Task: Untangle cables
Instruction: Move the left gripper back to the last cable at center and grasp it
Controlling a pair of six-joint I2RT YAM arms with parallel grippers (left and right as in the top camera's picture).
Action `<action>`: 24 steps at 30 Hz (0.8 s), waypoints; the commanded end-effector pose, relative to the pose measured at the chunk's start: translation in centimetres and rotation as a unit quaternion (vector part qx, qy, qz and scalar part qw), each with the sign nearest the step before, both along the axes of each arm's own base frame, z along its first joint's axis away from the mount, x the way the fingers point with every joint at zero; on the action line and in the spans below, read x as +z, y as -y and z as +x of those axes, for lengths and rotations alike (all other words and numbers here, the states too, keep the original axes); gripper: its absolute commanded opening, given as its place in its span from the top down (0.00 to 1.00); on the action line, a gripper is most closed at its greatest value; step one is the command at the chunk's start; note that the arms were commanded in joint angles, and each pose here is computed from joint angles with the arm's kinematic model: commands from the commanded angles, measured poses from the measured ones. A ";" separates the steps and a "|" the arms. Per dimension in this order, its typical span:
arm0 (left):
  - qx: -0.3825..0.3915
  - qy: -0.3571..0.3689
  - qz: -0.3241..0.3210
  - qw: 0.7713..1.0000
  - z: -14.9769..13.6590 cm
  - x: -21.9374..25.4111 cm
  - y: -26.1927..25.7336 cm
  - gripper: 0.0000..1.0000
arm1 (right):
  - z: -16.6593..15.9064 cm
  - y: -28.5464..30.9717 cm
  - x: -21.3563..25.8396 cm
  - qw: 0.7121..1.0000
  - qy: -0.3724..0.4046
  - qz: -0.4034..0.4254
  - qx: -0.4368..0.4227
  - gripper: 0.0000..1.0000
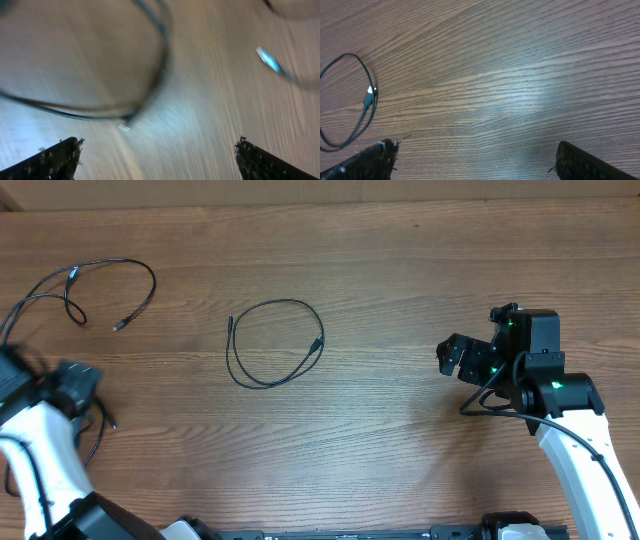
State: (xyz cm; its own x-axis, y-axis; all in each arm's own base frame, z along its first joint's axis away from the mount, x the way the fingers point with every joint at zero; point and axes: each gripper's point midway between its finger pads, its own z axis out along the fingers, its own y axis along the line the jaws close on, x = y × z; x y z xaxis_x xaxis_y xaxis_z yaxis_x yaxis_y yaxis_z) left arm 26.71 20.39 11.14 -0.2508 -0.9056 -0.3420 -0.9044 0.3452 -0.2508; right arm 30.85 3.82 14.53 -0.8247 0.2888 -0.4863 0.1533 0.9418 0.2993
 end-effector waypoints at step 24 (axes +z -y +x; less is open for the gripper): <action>-0.463 -0.106 -0.006 0.880 8.3 -11.4 25.3 0.00 | 0.0 0.0 -0.2 1.000 -0.002 0.001 0.002 0.00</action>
State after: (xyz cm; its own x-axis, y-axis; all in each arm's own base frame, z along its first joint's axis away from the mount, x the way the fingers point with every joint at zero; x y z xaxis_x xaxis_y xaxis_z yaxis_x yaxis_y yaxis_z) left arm 35.52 -4.27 1.60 -0.9174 -0.3260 -0.2282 -0.3001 0.9434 -0.1416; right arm 30.84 3.83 14.53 -0.8247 0.2891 -0.4861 0.1534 0.9416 0.2998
